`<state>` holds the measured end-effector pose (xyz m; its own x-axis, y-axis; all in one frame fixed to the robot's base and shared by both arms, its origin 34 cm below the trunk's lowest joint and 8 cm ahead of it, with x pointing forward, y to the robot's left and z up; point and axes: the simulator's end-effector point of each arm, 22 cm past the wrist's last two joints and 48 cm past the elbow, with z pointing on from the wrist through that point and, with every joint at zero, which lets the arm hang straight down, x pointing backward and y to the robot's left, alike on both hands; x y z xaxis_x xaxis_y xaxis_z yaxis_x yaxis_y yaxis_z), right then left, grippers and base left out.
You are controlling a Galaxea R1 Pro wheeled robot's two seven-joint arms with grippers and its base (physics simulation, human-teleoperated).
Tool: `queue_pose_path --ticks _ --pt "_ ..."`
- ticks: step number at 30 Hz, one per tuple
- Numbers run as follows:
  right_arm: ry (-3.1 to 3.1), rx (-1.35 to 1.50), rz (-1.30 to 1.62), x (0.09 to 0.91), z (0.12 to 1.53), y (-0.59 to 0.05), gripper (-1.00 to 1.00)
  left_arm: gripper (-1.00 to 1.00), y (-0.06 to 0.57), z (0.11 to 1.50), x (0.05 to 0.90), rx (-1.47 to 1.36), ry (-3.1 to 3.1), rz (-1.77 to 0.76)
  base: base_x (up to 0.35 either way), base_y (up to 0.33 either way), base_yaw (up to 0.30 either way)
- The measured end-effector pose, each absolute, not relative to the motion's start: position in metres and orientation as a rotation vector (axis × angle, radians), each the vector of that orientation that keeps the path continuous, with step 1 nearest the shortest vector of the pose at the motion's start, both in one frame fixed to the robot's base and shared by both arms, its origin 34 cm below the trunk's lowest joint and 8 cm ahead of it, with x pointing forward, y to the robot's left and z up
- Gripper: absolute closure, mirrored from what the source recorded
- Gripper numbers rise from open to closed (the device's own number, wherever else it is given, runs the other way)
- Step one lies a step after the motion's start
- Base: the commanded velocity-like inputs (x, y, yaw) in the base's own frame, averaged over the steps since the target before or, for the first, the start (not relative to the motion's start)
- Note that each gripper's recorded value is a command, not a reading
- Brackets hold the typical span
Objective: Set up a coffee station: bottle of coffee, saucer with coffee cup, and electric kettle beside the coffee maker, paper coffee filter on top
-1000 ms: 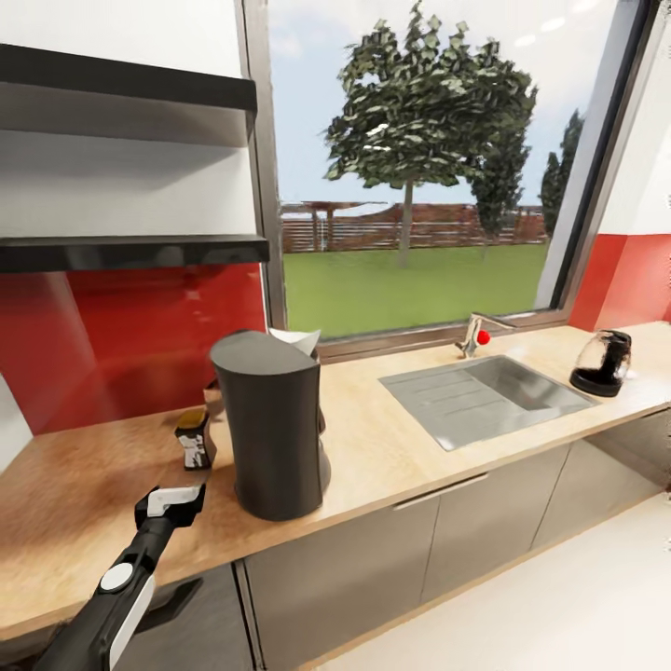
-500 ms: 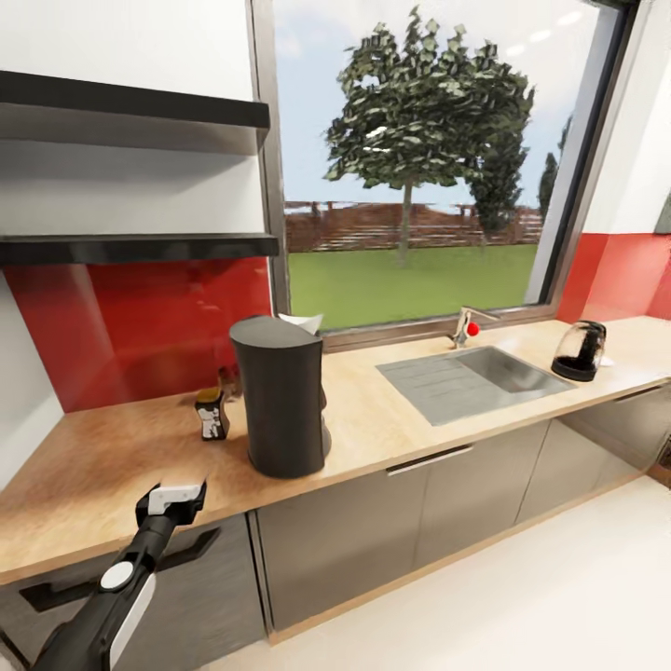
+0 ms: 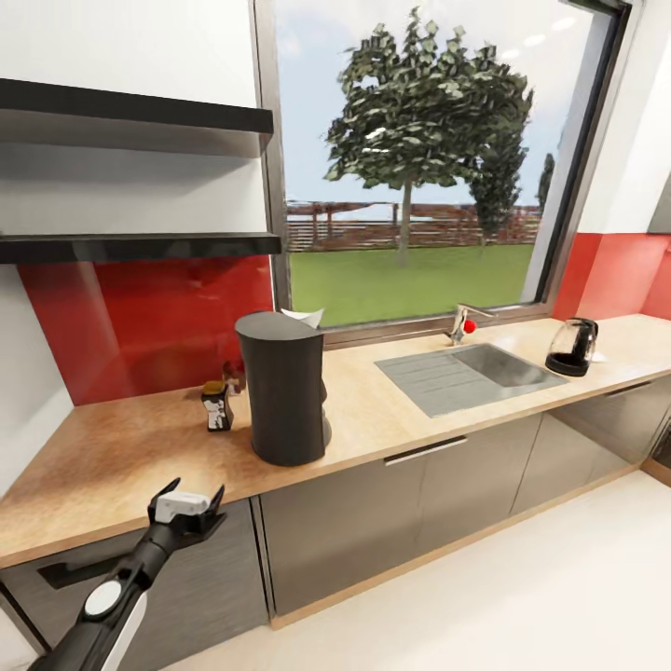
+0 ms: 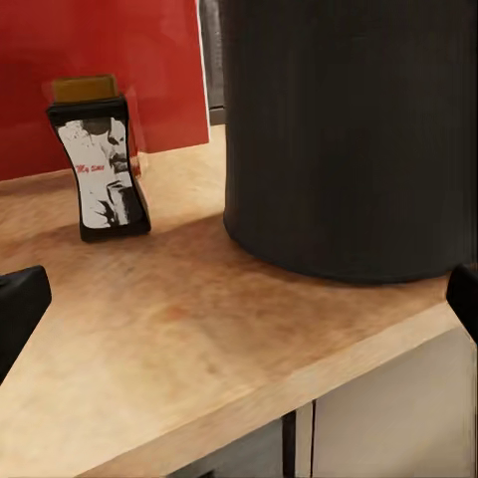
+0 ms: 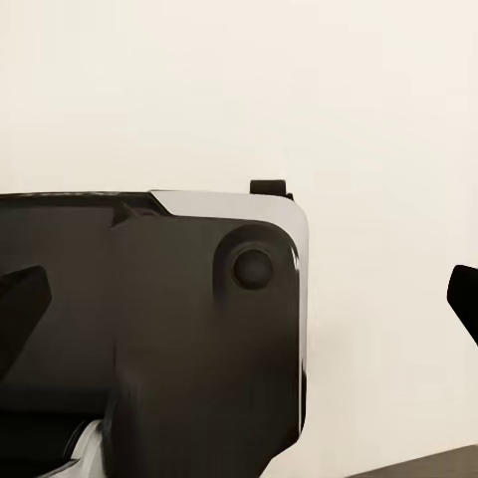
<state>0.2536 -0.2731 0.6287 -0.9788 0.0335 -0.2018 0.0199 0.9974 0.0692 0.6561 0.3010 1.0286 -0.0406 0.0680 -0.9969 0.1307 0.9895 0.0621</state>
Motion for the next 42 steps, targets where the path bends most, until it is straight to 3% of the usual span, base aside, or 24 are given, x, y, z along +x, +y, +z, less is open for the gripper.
queue_pose_path --ticks 30,42 --pt "2.936 0.040 0.099 0.253 0.629 -0.273 -1.00 -1.00 0.285 1.023 0.652 0.186 1.621 -0.085 -0.053 -0.083 -0.251" --pt "2.929 0.039 0.099 0.257 0.629 -0.274 -1.00 -1.00 0.251 0.850 0.566 0.158 1.985 -0.197 0.000 0.000 -0.274"
